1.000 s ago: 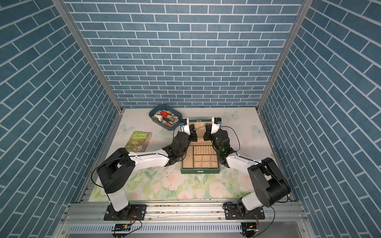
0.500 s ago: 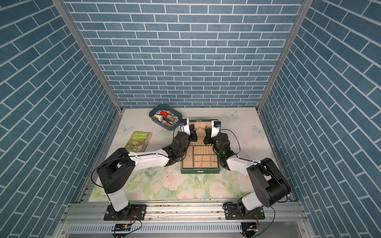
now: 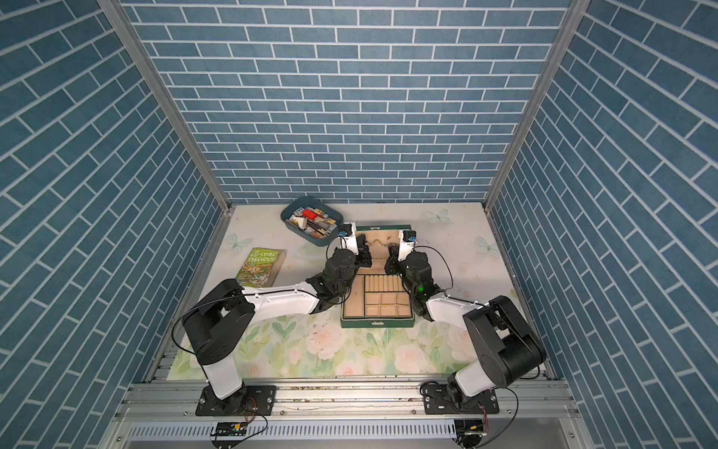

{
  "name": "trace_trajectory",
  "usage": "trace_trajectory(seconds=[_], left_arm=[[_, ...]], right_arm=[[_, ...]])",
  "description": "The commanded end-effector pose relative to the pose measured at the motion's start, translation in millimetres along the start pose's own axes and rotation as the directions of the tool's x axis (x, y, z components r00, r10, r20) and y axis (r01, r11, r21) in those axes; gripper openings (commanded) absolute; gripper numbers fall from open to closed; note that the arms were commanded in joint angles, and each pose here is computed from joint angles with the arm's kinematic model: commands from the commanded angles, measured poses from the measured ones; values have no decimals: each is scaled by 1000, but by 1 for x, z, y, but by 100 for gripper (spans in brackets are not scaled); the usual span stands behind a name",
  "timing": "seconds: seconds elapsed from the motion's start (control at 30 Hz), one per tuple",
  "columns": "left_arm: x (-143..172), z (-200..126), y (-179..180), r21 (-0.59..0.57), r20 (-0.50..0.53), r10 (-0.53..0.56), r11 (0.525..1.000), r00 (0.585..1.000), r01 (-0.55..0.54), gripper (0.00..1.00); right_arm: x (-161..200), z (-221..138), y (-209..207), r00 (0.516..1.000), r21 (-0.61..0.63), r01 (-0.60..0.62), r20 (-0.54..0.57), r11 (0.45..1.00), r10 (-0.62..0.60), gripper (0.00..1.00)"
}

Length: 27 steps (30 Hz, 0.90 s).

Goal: Put jewelry chain into jewelry box
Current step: Hang the necklace on the jewelry box clasp.

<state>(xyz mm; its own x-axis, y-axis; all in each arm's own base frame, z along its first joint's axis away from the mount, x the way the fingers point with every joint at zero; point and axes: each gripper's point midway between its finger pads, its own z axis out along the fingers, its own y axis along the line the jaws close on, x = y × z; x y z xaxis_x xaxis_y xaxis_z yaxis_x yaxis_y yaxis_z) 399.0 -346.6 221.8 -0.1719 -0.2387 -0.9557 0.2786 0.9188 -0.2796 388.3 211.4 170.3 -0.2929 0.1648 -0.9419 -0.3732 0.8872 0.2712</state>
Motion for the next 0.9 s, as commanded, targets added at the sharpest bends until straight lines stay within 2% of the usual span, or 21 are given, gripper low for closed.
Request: trace_trajectory(seconds=[0.0, 0.5, 0.8, 0.87], left_arm=[[-2, -1, -2, -2, 6, 8, 1000, 1000, -8, 0], [-9, -2, 0, -16, 20, 10, 1000, 1000, -10, 0], [-8, -2, 0, -16, 18, 9, 1000, 1000, -9, 0], [-7, -2, 0, -17, 17, 10, 1000, 1000, -10, 0]], right_arm=[[0, 6, -7, 1000, 39, -25, -14, 999, 26, 0], [16, 19, -7, 995, 48, -47, -82, 998, 51, 0], [25, 14, -9, 992, 49, -54, -107, 997, 59, 0], [26, 13, -9, 992, 48, -57, -110, 997, 62, 3]])
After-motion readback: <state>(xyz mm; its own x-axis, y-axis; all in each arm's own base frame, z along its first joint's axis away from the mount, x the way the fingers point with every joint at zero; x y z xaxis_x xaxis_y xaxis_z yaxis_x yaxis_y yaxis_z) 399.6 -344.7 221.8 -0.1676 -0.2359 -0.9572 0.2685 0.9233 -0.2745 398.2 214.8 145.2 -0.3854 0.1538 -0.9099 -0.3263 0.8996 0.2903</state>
